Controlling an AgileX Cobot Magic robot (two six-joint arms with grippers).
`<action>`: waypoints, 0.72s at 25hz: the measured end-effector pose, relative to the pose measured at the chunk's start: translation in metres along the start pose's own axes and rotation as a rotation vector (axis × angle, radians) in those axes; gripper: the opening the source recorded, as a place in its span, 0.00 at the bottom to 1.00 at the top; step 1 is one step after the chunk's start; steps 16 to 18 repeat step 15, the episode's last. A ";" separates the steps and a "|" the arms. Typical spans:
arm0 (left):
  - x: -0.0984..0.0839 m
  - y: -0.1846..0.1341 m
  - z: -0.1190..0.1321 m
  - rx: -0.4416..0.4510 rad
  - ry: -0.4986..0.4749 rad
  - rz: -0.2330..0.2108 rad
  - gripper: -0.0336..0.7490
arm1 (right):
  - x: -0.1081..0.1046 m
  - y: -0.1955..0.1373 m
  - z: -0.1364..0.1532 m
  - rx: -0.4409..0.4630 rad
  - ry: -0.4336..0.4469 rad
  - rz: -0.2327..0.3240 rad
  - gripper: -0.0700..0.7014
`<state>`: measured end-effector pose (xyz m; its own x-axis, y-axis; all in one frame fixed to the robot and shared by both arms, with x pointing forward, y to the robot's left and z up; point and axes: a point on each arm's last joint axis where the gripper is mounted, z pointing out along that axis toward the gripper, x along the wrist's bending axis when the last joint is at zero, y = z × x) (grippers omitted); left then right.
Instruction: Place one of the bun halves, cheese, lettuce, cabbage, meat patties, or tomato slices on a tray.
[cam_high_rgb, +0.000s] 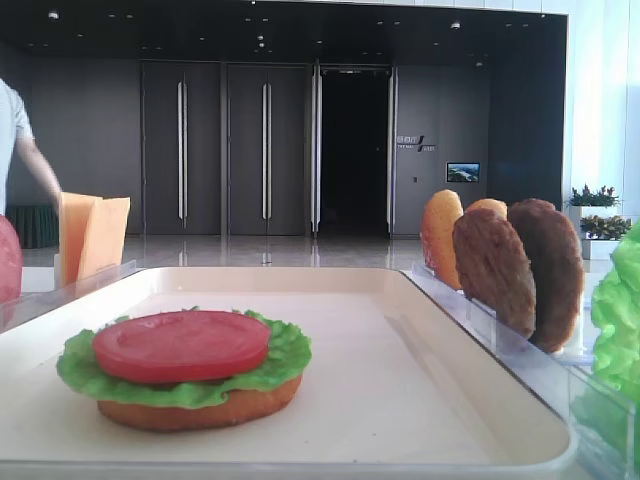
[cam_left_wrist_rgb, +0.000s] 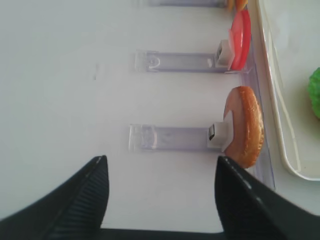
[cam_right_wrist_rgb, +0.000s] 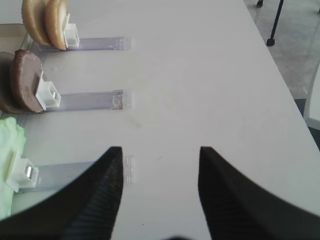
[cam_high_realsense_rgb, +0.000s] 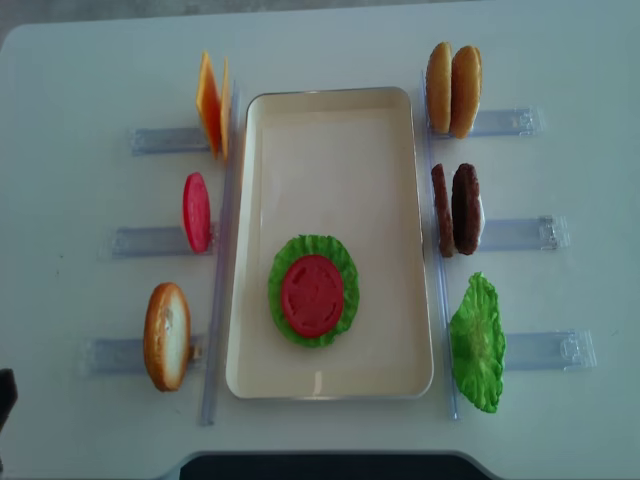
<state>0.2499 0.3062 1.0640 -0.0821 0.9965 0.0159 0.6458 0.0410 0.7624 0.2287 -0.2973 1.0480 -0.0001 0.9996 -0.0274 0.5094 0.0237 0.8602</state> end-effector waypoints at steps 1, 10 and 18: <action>0.000 -0.005 -0.001 -0.028 -0.001 -0.001 0.69 | 0.000 0.000 0.000 0.000 0.000 0.000 0.52; 0.000 -0.023 0.008 -0.101 -0.003 -0.002 0.69 | 0.000 0.000 0.000 0.000 0.000 0.000 0.52; 0.000 -0.023 0.008 -0.104 -0.003 -0.002 0.69 | 0.000 0.000 0.000 0.000 0.000 0.000 0.52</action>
